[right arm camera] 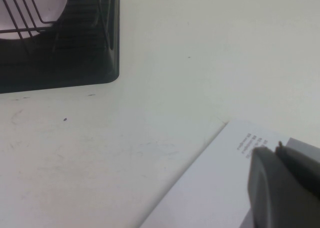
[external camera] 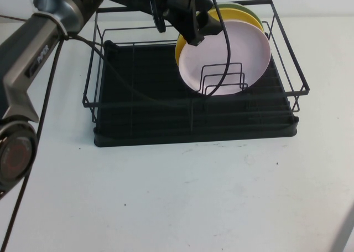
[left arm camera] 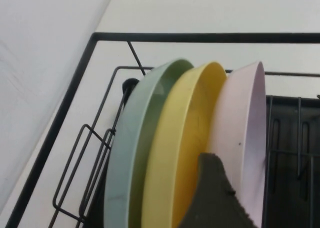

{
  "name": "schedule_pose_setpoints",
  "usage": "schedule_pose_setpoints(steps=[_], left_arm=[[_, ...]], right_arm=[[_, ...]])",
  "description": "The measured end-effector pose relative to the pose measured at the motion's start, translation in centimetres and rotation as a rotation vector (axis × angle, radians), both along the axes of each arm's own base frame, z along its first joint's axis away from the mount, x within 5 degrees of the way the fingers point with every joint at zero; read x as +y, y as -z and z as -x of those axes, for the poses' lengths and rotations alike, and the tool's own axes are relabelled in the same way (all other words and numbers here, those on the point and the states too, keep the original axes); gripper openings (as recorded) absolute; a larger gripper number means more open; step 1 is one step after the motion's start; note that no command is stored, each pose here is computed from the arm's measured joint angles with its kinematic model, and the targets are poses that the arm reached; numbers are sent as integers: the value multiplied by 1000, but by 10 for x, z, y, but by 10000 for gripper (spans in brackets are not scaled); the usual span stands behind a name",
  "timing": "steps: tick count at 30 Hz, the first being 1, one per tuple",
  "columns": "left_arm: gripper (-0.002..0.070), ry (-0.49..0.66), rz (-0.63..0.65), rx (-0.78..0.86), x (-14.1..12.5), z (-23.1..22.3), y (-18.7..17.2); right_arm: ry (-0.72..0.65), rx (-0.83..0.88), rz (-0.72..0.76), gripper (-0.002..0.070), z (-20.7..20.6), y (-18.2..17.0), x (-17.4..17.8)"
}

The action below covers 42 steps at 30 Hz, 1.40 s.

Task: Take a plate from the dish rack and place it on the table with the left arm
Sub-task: Grasp the plate from the shelf

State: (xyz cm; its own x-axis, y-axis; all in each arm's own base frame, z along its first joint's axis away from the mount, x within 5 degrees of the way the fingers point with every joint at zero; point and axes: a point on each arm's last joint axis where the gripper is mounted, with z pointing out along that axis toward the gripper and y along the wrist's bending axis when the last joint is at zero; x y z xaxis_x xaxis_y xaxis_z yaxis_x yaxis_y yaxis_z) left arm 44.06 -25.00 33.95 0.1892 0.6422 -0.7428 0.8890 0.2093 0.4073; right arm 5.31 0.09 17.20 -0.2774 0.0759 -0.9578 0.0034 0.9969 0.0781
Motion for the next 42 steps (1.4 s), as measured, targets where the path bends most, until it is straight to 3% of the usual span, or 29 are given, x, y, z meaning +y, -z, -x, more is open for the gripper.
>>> schedule_pose_setpoints(steps=[7, 12, 21, 24, 29, 36, 42], left_arm=[[400, -16, 75, 39, -8, -10, 17], [400, -21, 65, 68, -12, -19, 43], [398, -70, 94, 44, -16, -29, 55], [335, -68, 90, 52, -17, -30, 60], [96, -66, 81, 48, -17, -31, 62], [97, -56, 82, 16, -15, -25, 45], [94, -50, 102, -91, -3, -3, -16]], right_arm=[[0, 0, 0, -20, 0, 0, 0], [0, 0, 0, -21, 0, 0, 0], [0, 0, 0, -20, 0, 0, 0], [0, 0, 0, -21, 0, 0, 0], [0, 0, 0, -21, 0, 0, 0], [0, 0, 0, -20, 0, 0, 0], [0, 0, 0, -20, 0, 0, 0]])
